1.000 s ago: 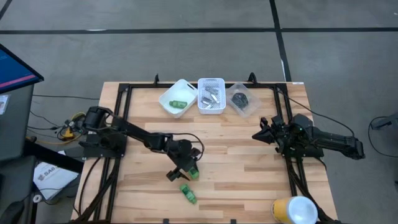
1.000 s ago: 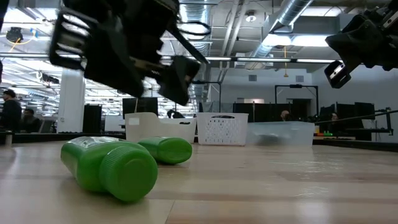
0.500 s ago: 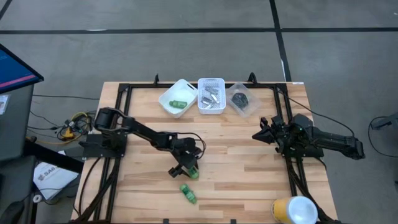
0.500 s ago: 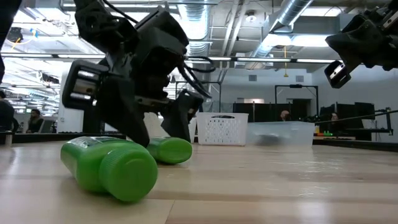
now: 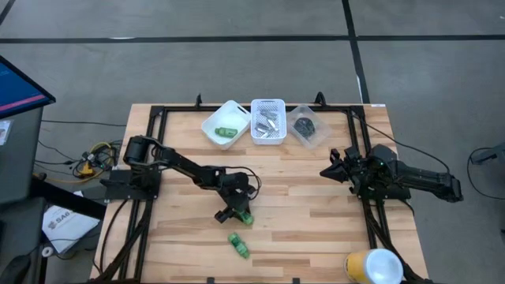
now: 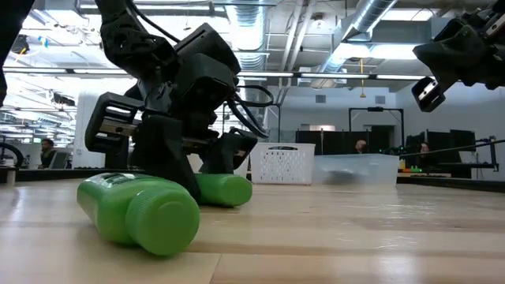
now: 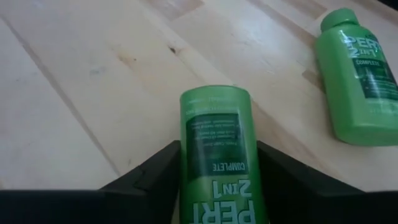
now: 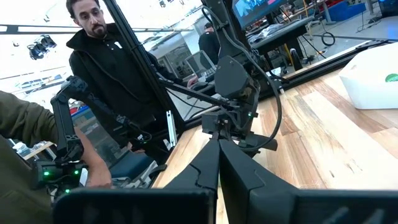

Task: Pick & Place Travel size toiletries
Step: Put the green shampoo bottle into the left white bin

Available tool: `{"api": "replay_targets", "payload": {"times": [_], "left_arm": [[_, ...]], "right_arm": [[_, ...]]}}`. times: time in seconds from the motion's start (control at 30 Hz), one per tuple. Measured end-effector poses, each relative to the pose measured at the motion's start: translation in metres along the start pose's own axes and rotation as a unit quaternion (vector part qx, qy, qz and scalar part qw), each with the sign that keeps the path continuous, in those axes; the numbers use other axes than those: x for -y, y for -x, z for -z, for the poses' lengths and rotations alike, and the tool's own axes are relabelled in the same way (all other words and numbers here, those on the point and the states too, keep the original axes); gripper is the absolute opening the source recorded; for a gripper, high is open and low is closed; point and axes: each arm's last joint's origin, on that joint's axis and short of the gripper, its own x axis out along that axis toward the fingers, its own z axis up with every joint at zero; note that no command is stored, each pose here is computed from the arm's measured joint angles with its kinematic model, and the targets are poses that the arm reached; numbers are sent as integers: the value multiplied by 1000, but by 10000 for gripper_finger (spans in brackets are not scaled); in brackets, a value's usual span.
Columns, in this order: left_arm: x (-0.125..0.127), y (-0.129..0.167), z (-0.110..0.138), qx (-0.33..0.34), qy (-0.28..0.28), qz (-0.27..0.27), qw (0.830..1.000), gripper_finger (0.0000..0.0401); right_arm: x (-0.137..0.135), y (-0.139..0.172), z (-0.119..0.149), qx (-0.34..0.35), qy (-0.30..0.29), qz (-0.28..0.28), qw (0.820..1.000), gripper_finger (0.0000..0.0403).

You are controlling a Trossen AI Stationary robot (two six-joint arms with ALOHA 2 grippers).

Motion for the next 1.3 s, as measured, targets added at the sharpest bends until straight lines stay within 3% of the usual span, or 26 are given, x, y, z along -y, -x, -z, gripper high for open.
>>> {"api": "replay_targets", "payload": {"times": [0.17,0.5,0.8,0.9,1.07,1.3], "left_arm": [[-2,4,-1,1,1,-9,1000,152],[-2,14,-13,15,21,-30,999,176],[-10,69,-52,64,10,-185,981,163],[-15,96,-60,83,36,-250,964,172],[-21,152,-73,131,69,-369,918,172],[-31,231,-67,179,143,-530,817,167]], "right_arm": [[0,0,0,0,0,0,1000,5],[0,0,0,0,0,0,1000,5],[0,0,0,0,0,0,1000,5],[0,0,0,0,0,0,1000,5],[0,0,0,0,0,0,1000,5],[0,0,0,0,0,0,1000,5]]}}
